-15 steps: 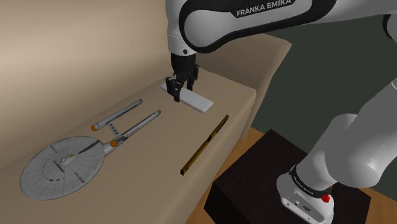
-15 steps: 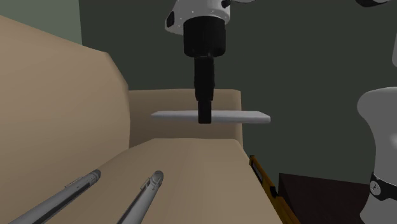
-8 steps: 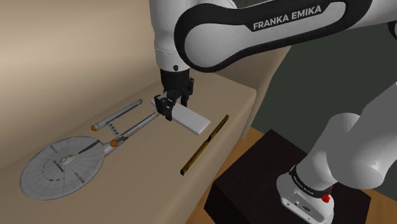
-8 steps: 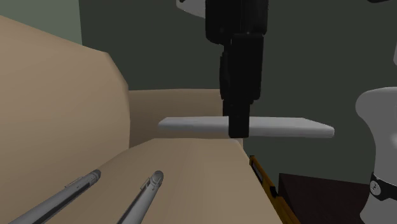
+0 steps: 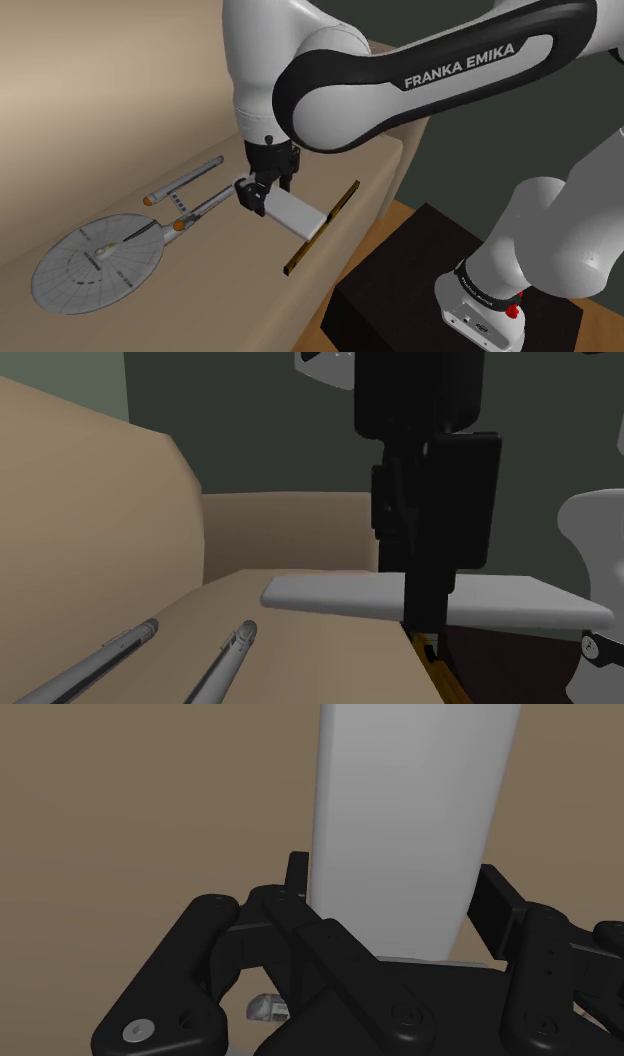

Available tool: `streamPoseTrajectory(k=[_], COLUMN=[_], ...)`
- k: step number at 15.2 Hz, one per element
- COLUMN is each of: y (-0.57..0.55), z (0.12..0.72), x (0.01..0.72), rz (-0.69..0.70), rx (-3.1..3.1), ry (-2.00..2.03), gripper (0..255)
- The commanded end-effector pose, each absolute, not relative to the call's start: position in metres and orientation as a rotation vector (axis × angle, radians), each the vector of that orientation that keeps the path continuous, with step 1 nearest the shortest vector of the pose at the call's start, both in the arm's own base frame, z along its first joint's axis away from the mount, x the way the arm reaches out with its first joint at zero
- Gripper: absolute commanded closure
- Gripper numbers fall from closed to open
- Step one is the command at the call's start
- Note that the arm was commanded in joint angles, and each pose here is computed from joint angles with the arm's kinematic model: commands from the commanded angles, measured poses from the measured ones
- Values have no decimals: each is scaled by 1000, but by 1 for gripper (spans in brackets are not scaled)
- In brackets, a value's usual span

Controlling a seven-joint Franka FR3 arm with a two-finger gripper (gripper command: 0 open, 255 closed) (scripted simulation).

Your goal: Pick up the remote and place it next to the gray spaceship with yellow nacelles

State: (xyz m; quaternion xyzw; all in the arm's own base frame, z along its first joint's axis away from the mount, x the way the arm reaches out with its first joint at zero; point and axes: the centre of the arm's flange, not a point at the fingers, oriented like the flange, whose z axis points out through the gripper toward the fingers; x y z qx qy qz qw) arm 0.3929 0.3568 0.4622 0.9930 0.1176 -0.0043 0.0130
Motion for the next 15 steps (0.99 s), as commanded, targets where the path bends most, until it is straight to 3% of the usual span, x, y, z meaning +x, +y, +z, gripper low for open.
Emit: streamPoseTrajectory(k=[1, 15], y=[357, 357], z=[452, 378], x=[393, 393], rz=[-13, -13], rx=[3094, 3094], ry=[366, 366], gripper=[255, 255])
